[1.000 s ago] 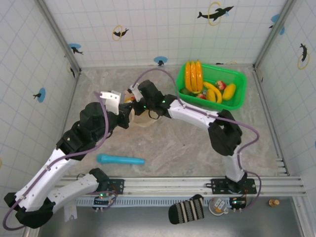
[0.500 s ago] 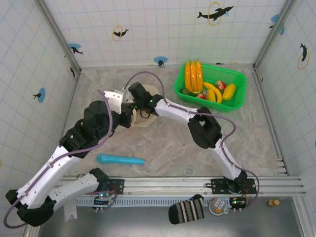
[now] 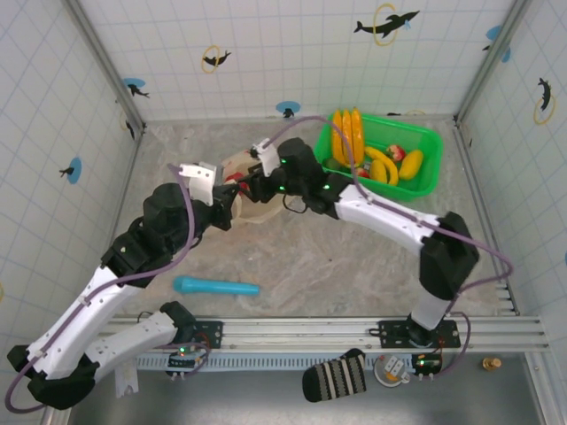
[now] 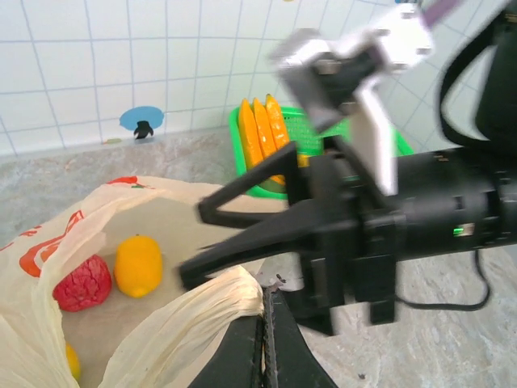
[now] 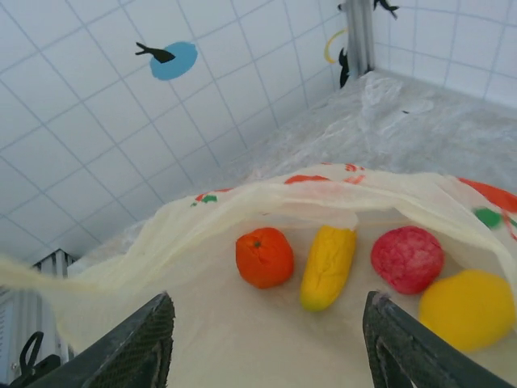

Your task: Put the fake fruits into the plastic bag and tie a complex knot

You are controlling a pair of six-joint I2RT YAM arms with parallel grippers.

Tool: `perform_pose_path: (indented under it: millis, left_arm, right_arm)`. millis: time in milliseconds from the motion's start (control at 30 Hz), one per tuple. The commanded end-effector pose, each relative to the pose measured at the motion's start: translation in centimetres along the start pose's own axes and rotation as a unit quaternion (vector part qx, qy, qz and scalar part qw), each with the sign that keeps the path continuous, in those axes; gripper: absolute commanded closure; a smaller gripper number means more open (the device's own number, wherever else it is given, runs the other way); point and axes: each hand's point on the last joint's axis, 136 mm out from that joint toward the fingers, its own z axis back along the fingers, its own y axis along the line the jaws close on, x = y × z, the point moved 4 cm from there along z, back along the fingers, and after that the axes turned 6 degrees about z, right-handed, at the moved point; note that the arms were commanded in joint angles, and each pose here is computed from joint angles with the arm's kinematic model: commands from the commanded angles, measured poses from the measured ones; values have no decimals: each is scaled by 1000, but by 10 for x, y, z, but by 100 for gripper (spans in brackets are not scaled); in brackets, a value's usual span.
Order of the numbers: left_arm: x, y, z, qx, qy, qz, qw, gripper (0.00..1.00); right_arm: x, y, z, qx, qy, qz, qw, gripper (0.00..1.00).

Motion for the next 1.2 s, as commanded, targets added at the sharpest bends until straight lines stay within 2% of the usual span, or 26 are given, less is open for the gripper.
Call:
perform_pose_path:
  millis: [0, 100, 167, 233, 300, 433, 533, 667, 867, 1167]
  left_arm:
    - [-3, 2, 1, 3, 3, 9, 1000, 100]
    - [-5, 3, 0, 3, 4, 9, 1000, 100]
    - [-5, 3, -1, 2, 4, 9, 1000, 100]
    - [-5, 2, -3, 1, 5, 9, 1000, 100]
    - [-6, 2, -4, -1, 5, 9, 1000, 100]
    - [-6, 1, -5, -4, 6, 9, 1000, 100]
    - [-7, 1, -5, -4, 9, 8, 1000, 100]
    - [-8, 2, -5, -1, 13, 6, 1000, 100]
    - [-9, 4, -4, 5, 15, 4, 1000, 100]
    - [-9, 5, -7, 11, 17, -2, 1000, 100]
  right_arm:
    - [-3, 6, 27, 28, -28, 2, 999, 37]
    - [20, -1, 65, 28, -73, 4, 997, 37]
    - [32, -19, 90, 18, -98, -6, 995, 36]
    - [37, -55, 109, -32, -114, -42, 992, 37]
    - [28, -111, 126, -120, -117, -106, 980, 37]
    - [-16, -206, 148, -267, -57, -220, 937, 37]
    - [-41, -250, 145, -318, 7, -256, 913, 35]
    - [-70, -291, 138, -341, 44, -314, 885, 31]
    - [-101, -322, 131, -326, 30, -410, 851, 31]
    - [-130, -333, 100, -282, 39, -478, 831, 34]
